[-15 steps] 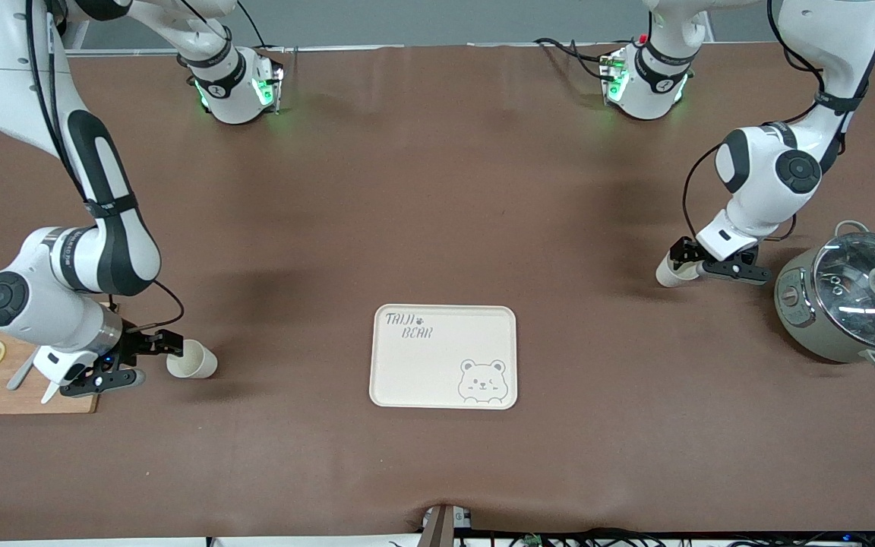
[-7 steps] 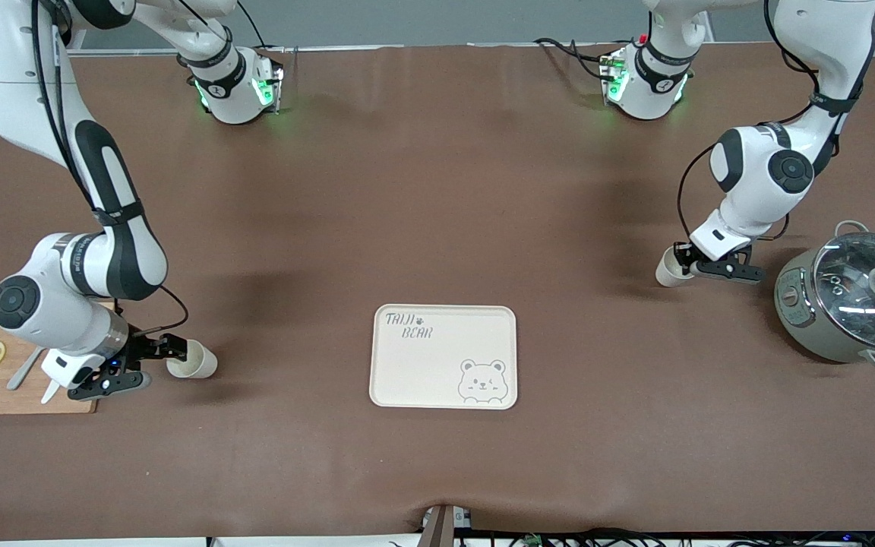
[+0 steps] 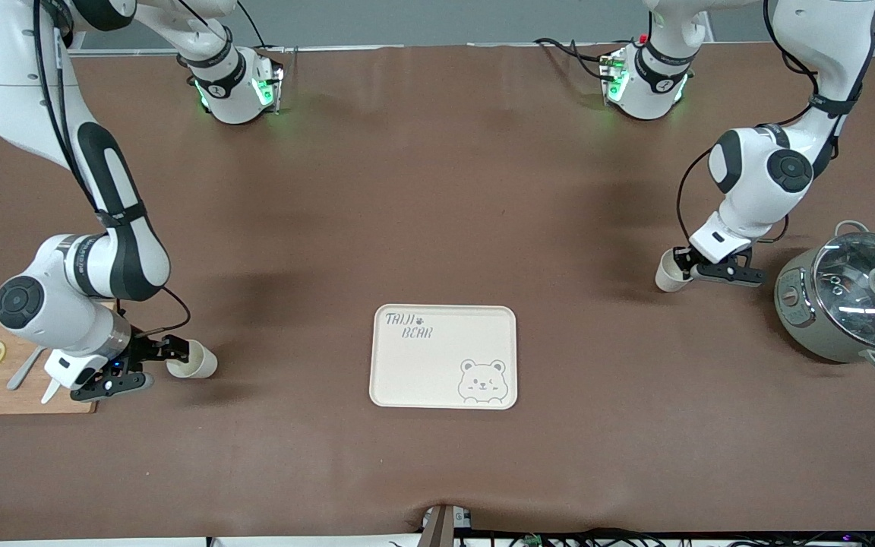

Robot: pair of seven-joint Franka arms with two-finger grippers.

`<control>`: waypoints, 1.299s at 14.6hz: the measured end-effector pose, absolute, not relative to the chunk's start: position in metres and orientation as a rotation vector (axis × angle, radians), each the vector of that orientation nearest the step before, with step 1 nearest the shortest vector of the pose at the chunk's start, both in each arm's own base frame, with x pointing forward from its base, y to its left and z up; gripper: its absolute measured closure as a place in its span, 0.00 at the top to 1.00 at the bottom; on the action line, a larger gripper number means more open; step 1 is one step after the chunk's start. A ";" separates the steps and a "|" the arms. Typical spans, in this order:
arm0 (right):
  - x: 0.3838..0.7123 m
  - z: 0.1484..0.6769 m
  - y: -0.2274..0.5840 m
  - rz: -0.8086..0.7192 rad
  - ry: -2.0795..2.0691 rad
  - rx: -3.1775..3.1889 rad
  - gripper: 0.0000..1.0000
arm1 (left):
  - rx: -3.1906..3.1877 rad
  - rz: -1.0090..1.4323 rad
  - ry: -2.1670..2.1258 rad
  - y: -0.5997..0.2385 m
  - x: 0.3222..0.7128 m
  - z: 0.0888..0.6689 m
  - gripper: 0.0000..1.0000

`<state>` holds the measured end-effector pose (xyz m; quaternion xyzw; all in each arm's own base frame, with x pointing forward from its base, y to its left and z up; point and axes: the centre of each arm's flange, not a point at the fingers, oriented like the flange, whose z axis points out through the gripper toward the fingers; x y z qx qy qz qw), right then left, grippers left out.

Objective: Place white IKEA cup upright on tray with both arms
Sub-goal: 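Lift both white cups off the table with both grippers, then carry the cup with the left gripper and set it upright on the tray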

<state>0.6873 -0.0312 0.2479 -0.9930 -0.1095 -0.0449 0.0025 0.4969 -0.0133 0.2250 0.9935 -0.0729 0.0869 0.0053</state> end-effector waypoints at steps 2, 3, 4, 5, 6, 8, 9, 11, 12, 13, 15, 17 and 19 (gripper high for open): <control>0.688 0.244 -0.031 -0.152 -0.347 -3.115 1.00 | 3.088 0.288 -0.152 -0.045 0.513 0.240 0.04; 0.688 0.242 -0.030 -0.158 -0.349 -3.115 1.00 | 3.079 0.280 -0.120 -0.060 0.521 0.249 0.04; 0.688 0.239 -0.030 -0.165 -0.352 -3.115 1.00 | 3.071 0.270 -0.086 -0.074 0.529 0.258 0.04; 0.687 0.236 -0.029 -0.170 -0.355 -3.115 1.00 | 3.065 0.260 -0.054 -0.088 0.536 0.267 0.04; 0.686 0.233 -0.029 -0.172 -0.356 -3.115 1.00 | 3.061 0.243 -0.016 -0.101 0.544 0.274 0.04; 0.685 0.230 -0.029 -0.173 -0.357 -3.116 1.00 | 3.055 0.178 0.058 -0.135 0.560 0.284 0.04; 0.684 0.229 -0.029 -0.173 -0.357 -3.116 1.00 | 3.052 0.145 0.091 -0.154 0.568 0.287 0.04; 0.684 0.229 -0.029 -0.173 -0.360 -3.115 1.00 | 3.043 0.089 0.158 -0.191 0.586 0.291 0.04; 0.684 0.229 -0.029 -0.176 -0.361 -3.116 1.00 | 3.040 0.063 0.185 -0.207 0.595 0.292 0.04; 0.684 0.228 -0.029 -0.184 -0.364 -3.116 1.00 | 3.038 0.041 0.210 -0.220 0.603 0.291 0.04; 0.681 0.223 -0.028 -0.210 -0.371 -3.117 1.00 | 3.036 0.023 0.265 -0.242 0.616 0.290 0.04; 0.677 0.218 -0.026 -0.213 -0.374 -3.117 1.00 | 3.028 0.013 0.312 -0.263 0.621 0.286 0.04; 0.677 0.217 -0.026 -0.215 -0.375 -3.117 1.00 | 3.025 -0.008 0.352 -0.285 0.615 0.279 0.04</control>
